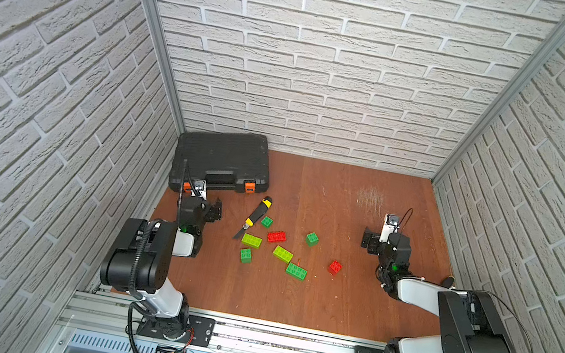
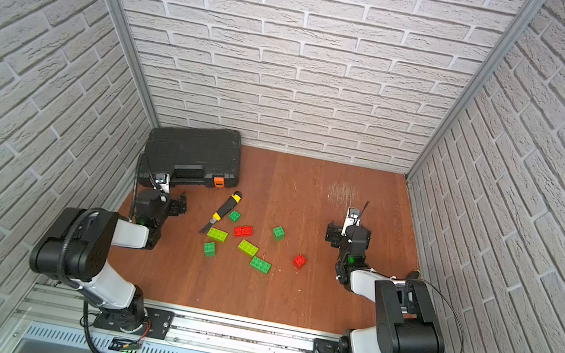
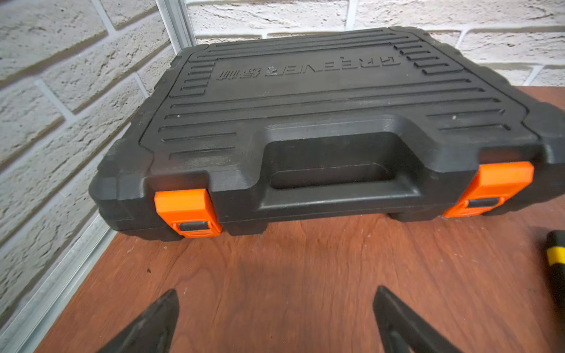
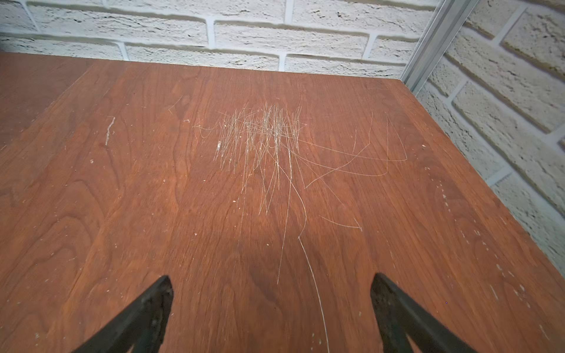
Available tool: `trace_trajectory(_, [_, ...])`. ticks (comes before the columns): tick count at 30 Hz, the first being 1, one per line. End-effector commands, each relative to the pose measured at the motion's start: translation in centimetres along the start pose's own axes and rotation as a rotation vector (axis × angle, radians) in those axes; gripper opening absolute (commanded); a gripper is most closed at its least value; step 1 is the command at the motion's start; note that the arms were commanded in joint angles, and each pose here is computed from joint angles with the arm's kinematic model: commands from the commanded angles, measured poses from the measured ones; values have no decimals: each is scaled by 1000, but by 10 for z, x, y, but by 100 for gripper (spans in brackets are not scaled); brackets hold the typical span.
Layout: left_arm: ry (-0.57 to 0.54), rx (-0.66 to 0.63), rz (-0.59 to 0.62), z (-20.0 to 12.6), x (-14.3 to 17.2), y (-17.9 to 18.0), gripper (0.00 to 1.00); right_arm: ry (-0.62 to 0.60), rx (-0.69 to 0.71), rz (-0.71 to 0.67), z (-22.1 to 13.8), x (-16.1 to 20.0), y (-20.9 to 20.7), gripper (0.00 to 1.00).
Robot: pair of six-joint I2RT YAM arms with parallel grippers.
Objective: Assemble a spoon with lego
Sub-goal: Pick up the lego brick from the center of the board.
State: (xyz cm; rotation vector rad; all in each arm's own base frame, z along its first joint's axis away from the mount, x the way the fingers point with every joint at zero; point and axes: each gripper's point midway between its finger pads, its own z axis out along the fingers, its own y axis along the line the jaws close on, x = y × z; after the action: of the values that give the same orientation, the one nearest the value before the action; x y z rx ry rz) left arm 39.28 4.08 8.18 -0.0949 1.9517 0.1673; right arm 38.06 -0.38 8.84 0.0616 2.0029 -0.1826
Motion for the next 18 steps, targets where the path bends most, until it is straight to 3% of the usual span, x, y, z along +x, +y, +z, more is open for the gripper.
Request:
trace_trajectory(1, [-38, 1, -6, 0, -9, 1, 98, -47, 3, 5, -1, -12, -2, 100])
trace_trajectory(18, [-44, 2, -7, -1, -10, 2, 98, -47, 1, 4, -1, -12, -1, 99])
